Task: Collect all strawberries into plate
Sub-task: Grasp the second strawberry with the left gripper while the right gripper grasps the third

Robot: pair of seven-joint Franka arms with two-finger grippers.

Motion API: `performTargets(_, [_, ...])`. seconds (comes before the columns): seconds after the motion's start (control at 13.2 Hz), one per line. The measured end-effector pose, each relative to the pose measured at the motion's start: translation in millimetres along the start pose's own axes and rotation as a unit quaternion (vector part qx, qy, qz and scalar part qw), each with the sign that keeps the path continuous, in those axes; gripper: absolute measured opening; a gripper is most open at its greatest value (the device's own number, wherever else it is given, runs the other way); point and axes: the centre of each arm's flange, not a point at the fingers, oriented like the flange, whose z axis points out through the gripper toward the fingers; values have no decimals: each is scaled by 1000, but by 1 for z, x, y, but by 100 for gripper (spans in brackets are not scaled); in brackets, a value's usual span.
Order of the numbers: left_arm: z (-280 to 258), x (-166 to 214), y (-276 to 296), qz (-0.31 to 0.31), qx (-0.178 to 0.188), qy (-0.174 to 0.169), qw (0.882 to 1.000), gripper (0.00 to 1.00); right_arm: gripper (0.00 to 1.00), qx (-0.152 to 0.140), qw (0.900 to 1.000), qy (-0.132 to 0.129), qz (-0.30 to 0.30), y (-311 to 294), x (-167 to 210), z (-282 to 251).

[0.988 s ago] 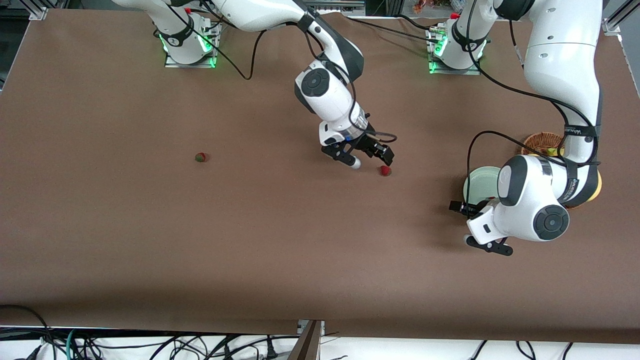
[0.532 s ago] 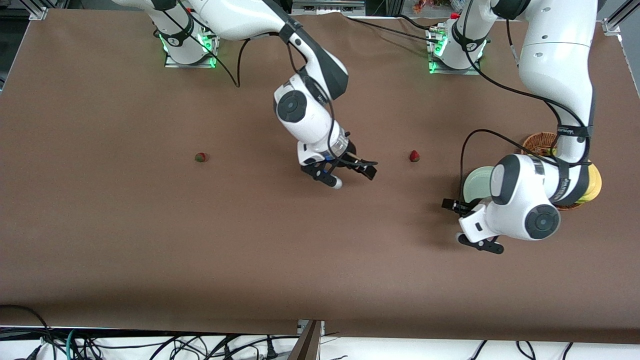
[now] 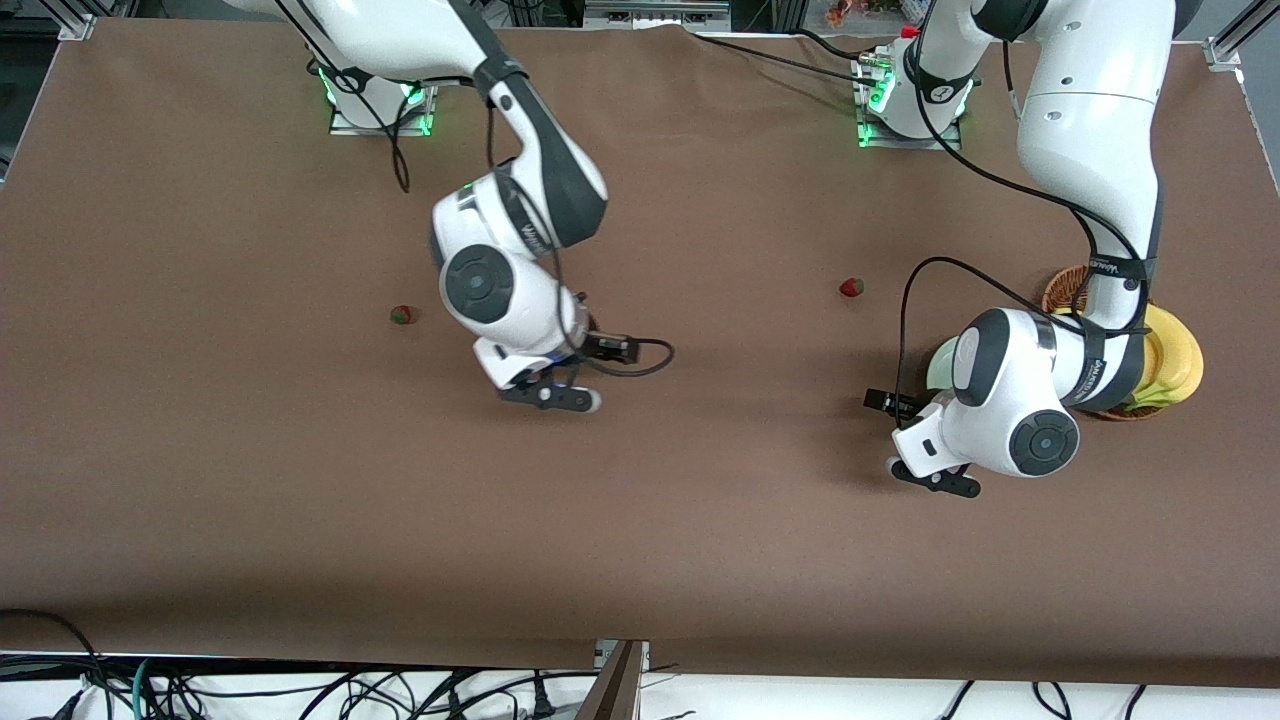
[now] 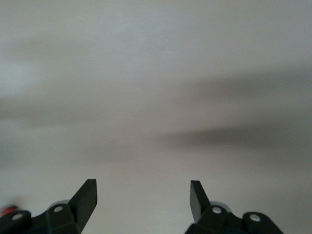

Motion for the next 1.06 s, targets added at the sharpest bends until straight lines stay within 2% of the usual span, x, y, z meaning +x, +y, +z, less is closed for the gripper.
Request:
performTargets(0.15, [4, -3, -1, -2, -2, -14, 1000, 100, 85, -21, 999, -16, -36, 50, 11, -15])
performTargets(0.38, [16, -14, -4, -7, -4, -30, 1000, 100, 85, -47, 996, -44, -63, 124, 18, -5])
performTargets(0.53, [25, -29, -3, -9, -3, -25, 1000, 100, 85, -69, 993, -65, -76, 166, 17, 8])
performTargets(0.68, [48, -56, 5, -9, -2, -11, 1000, 100, 85, -95, 989, -75, -86, 202, 14, 15])
performTargets(0.91, [92, -111, 35, -23, 1, -5, 1000, 100, 85, -99, 987, -67, -106, 258, 8, 34])
performTargets(1.06, [112, -147, 53, -30, 6, -14, 999, 100, 85, -104, 986, -44, -120, 292, 1, 59])
